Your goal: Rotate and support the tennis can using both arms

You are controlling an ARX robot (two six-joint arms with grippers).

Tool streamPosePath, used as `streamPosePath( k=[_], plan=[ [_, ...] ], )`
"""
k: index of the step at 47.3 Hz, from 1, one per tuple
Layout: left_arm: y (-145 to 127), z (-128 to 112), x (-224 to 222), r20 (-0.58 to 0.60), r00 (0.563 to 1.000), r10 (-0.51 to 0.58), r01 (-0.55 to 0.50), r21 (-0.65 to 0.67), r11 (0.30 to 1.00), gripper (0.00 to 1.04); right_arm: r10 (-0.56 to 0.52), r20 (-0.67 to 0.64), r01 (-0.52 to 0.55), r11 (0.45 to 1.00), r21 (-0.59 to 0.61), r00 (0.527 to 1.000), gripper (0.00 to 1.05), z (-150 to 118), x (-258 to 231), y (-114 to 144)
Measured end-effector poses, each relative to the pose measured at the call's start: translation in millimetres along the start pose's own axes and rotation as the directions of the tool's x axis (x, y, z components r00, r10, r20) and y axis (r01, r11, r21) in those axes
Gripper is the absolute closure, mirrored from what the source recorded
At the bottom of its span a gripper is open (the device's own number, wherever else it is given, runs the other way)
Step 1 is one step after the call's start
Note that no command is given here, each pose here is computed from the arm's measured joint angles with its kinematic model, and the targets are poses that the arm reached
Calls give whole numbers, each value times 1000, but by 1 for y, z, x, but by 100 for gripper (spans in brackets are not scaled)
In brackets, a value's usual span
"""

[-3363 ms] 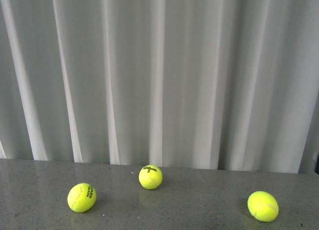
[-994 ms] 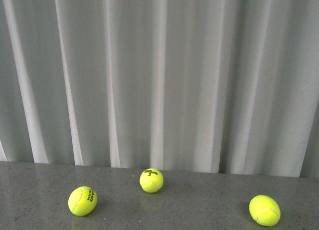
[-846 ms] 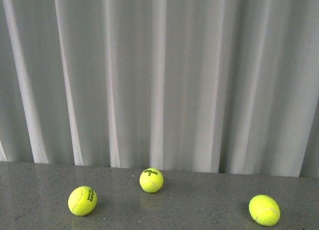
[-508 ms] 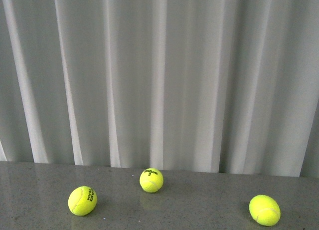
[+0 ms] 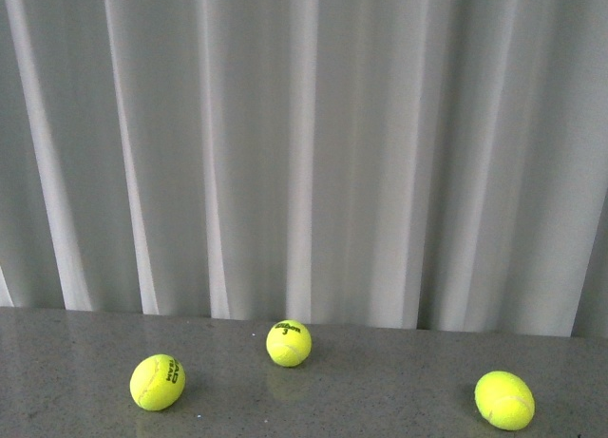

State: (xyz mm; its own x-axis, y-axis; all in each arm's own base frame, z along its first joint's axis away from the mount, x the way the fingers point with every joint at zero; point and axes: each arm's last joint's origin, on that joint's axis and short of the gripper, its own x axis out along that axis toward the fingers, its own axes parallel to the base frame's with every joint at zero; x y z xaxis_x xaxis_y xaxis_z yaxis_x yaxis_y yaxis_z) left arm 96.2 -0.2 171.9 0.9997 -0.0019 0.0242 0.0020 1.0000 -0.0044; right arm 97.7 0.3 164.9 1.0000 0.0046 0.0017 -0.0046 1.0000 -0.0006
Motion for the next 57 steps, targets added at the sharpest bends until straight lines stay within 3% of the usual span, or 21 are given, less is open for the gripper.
streamPosePath(
  k=[6,8,10,13,17,20,23,27,36,46,57],
  plan=[
    [0,0,0,-1,1000,0,0,0,1000,7,0,0,0,1000,0,1000,7,0,0,0],
    [0,-1,1,-113,994,-3,-6,-77,997,7,0,0,0,1000,0,1000,7,0,0,0],
    [-2,-5,7,-331,943,-39,-41,-232,972,7,0,0,0,1000,0,1000,7,0,0,0],
    [-2,-8,23,-413,908,-70,-87,-350,933,7,0,1,0,1000,0,1000,7,0,0,0],
    [-3,-2,48,-406,903,-144,-56,-443,895,7,0,0,0,1000,0,1000,7,0,0,0],
    [-3,6,83,-374,892,-255,24,-524,852,7,0,0,0,1000,0,1000,7,0,0,0],
    [-2,0,114,-380,852,-360,74,-593,802,7,0,0,0,1000,0,1000,7,0,0,0],
    [-3,-27,144,-428,779,-458,66,-671,739,7,0,0,0,1000,0,1000,7,0,0,0],
    [-15,-70,172,-472,708,-526,-1,-745,667,7,0,0,0,1000,0,1000,7,0,0,0],
    [-38,-86,187,-427,652,-627,33,-810,585,7,0,0,0,1000,0,1000,7,0,0,0],
    [-68,-104,193,-425,588,-688,-2,-851,525,7,0,0,0,1000,0,1000,7,0,0,0]
  ],
)
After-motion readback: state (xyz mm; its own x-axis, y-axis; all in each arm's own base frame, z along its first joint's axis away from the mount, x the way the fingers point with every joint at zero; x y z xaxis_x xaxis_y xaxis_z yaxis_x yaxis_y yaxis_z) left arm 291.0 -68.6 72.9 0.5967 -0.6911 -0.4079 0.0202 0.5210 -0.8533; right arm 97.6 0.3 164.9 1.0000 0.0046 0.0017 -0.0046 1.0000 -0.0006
